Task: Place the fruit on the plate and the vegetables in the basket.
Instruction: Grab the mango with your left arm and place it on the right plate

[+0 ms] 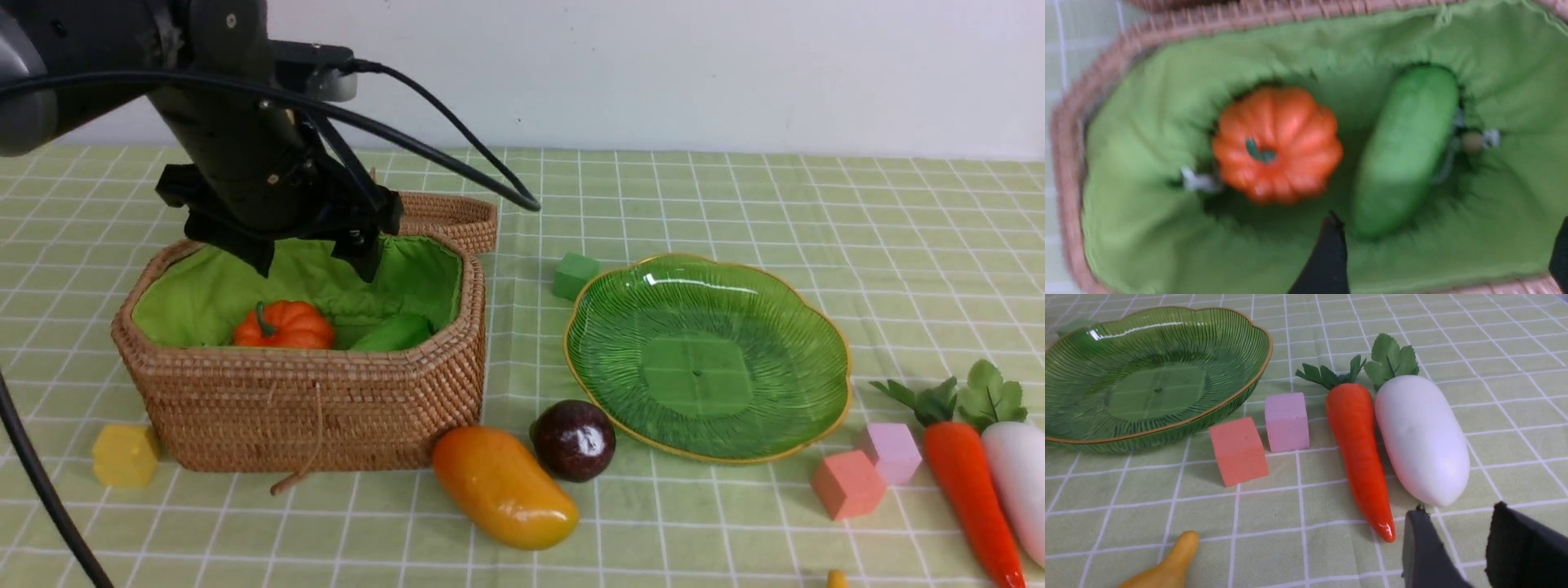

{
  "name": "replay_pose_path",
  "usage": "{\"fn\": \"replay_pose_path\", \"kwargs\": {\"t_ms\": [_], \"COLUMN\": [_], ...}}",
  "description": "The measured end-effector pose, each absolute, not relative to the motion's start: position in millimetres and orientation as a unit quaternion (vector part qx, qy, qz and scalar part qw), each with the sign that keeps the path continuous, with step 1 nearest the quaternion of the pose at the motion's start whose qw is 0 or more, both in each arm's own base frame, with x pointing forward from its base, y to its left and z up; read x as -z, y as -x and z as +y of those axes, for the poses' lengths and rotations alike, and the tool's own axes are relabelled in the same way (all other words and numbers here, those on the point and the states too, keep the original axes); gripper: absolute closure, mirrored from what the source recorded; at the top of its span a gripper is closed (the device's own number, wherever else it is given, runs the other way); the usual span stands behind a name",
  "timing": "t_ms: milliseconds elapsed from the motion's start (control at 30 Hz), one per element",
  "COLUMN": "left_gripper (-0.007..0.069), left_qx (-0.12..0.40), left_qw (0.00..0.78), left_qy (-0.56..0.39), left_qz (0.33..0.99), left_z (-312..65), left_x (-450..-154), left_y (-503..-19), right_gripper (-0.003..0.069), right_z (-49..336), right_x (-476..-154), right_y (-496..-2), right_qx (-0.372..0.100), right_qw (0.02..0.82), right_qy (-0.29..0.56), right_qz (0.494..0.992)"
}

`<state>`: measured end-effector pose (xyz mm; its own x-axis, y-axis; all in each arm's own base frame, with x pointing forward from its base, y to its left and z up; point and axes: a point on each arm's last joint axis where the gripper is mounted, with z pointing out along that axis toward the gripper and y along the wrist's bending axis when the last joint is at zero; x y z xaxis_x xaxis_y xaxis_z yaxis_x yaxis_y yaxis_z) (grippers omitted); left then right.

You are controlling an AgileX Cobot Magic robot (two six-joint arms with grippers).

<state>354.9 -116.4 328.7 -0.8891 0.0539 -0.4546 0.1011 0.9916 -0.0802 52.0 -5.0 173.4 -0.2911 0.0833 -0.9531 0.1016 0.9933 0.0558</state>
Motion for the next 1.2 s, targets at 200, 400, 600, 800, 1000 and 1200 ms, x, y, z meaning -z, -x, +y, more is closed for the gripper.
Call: {"fn": "replay_pose_path", "kwargs": {"t_ms": [200, 400, 600, 800, 1000, 1200], "left_gripper": [0.0041, 0.0055, 0.0055, 0.0055, 0.0055, 0.0055], "left_qx": [0.173, 0.266, 0.226, 0.161, 0.155, 0.144], "left_qw": [0.138, 0.101, 0.053, 0.044, 0.081, 0.091], "left_qy": [0.012, 0.055, 0.101, 0.166, 0.190, 0.200], "left_qz": [0.975, 0.957, 0.967, 0.972, 0.966, 0.965], "left_z": [-129, -174, -222, -224, -222, -221], "left_x": [-326, -300, -257, -219, -217, -210], "left_y": [-318, -299, -293, -305, -313, -317], "right_gripper": [0.0419, 0.0419, 0.0419, 0.0419, 0.0419, 0.0419], "right_z": [-5, -5, -5, -5, -5, -5], "right_x": [-173, -173, -173, -173, -173, -173], "right_y": [-52, -52, -52, -52, -52, -52], "right_qx": [0.008, 0.008, 0.008, 0.008, 0.008, 0.008], "right_qw": [0.593, 0.593, 0.593, 0.593, 0.593, 0.593], "right_qy": [-0.058, -0.058, -0.058, -0.058, -0.058, -0.058], "right_qz": [0.803, 0.803, 0.803, 0.803, 0.803, 0.803]}}
